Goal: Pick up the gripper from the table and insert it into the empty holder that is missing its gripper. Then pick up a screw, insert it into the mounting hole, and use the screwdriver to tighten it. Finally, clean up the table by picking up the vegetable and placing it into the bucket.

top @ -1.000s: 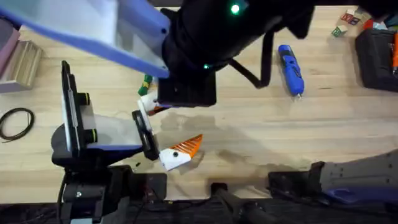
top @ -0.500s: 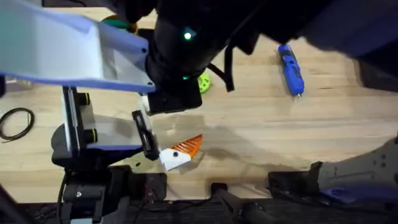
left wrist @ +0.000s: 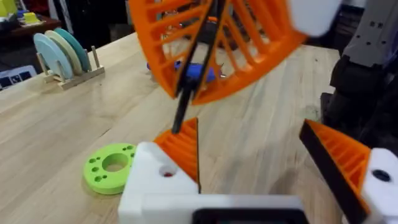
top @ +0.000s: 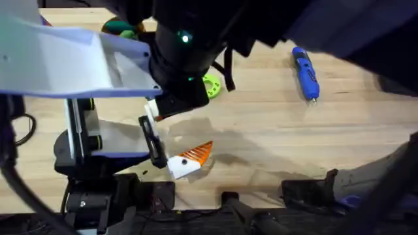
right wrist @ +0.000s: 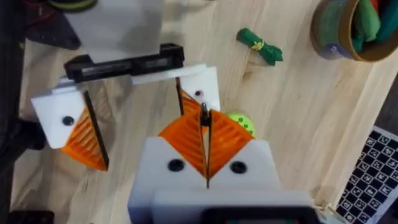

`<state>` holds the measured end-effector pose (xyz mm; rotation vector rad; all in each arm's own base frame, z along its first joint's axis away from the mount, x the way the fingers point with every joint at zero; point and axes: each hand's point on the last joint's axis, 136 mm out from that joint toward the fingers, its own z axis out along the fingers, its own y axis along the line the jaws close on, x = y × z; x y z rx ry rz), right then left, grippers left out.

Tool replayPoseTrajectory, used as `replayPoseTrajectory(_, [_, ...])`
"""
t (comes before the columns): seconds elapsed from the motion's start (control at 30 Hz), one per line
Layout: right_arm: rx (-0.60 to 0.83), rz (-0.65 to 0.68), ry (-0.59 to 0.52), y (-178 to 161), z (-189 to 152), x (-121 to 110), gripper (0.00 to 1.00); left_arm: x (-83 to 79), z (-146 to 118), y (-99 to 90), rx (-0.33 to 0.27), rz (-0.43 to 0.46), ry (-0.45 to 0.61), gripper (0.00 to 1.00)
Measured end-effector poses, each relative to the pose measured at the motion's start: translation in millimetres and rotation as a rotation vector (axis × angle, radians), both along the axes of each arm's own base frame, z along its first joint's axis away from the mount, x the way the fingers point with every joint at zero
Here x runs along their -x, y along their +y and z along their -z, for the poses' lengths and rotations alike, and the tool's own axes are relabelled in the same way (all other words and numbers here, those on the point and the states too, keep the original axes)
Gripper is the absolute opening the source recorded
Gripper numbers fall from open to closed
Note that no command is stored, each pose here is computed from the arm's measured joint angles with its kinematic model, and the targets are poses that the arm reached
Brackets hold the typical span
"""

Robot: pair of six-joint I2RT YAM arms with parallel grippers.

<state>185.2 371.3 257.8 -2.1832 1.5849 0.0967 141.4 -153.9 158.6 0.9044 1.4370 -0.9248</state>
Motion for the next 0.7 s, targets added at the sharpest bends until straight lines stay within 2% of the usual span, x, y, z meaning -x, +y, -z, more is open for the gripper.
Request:
replayPoseTrajectory(0.2, [0.003, 0.008, -0.005, -4, 0, -8, 0.006, 0.0, 0, 0.0, 0.0, 0.0, 0.0, 0.985])
replayPoseTrajectory(0.7, [0.036, -0.015, 0.034, 5, 19, -6, 0.006, 0.0, 0, 0.0, 0.0, 0.0, 0.0, 0.985])
